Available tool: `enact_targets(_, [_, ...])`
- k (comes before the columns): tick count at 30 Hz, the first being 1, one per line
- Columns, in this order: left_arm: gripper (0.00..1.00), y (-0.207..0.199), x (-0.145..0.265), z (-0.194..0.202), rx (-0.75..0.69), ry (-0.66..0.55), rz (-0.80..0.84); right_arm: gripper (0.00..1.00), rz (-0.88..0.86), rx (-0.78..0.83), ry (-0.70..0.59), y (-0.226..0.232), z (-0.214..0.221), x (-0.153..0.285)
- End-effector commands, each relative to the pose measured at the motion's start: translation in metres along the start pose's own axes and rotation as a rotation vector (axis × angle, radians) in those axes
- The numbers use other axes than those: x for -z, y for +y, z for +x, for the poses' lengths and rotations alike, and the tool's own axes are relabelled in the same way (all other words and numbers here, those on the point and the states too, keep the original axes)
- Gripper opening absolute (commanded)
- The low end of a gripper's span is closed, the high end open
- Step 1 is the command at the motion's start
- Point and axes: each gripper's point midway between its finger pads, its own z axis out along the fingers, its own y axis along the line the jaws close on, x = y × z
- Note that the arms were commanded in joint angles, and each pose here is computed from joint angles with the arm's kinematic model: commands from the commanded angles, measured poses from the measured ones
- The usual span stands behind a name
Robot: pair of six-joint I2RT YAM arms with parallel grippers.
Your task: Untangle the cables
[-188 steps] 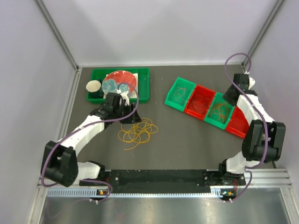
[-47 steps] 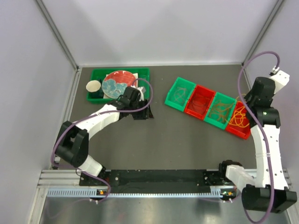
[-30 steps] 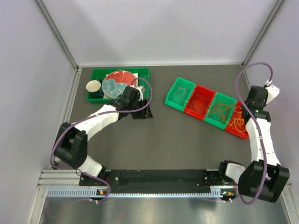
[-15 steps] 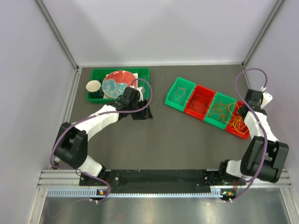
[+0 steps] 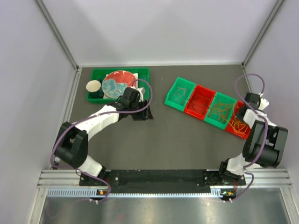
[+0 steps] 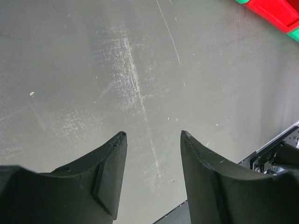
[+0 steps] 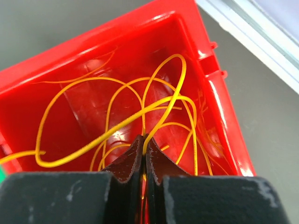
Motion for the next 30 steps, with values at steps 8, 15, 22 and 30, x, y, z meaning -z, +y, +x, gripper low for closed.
enact_targets(8, [0.54, -0.009, -0.003, -0.007, -0.035, -0.016, 0.045, 0.21, 0.038, -0.059, -0.105, -0.011, -0.023, 0.013])
enact_targets(15, [0.54, -0.011, 0.0, -0.008, -0.036, -0.028, 0.056, 0.48, -0.058, -0.105, -0.214, -0.003, -0.055, 0.059])
enact_targets(22, [0.54, -0.012, 0.006, -0.006, -0.035, -0.04, 0.061, 0.48, -0.154, -0.094, -0.26, 0.005, -0.073, 0.097])
enact_targets(30, [0.54, -0.007, 0.008, -0.004, -0.027, -0.051, 0.048, 0.61, -0.394, 0.074, -0.092, 0.048, -0.043, 0.097])
